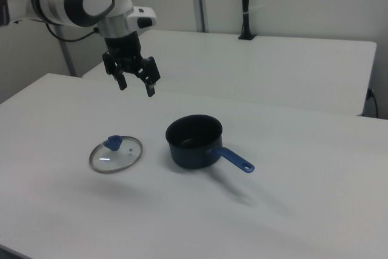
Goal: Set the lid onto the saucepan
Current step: 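Move the gripper over the glass lid and lower toward its blue knob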
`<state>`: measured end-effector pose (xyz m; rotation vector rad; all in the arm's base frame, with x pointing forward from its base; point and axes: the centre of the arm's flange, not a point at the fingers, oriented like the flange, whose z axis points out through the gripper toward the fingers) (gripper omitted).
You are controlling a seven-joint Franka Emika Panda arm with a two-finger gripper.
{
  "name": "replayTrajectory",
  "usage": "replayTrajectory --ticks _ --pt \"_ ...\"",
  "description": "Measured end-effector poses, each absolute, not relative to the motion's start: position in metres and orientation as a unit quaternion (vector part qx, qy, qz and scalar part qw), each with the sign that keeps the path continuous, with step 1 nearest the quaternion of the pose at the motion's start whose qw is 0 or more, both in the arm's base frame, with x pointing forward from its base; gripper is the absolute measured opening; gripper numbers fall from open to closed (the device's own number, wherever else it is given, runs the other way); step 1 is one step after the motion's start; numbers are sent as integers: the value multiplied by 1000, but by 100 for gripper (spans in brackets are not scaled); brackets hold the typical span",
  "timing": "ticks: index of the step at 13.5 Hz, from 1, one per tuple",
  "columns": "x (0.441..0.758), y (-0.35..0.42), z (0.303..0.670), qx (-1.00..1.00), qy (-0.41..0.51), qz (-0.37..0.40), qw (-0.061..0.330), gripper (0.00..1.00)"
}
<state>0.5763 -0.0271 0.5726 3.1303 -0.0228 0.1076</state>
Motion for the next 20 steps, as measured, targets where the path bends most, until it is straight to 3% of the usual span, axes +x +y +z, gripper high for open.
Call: replayTrajectory --ticks 14,20 --pt "579 -17 565 1000 7 28 4 100" --pt "596 38 512 998 57 -18 3 100"
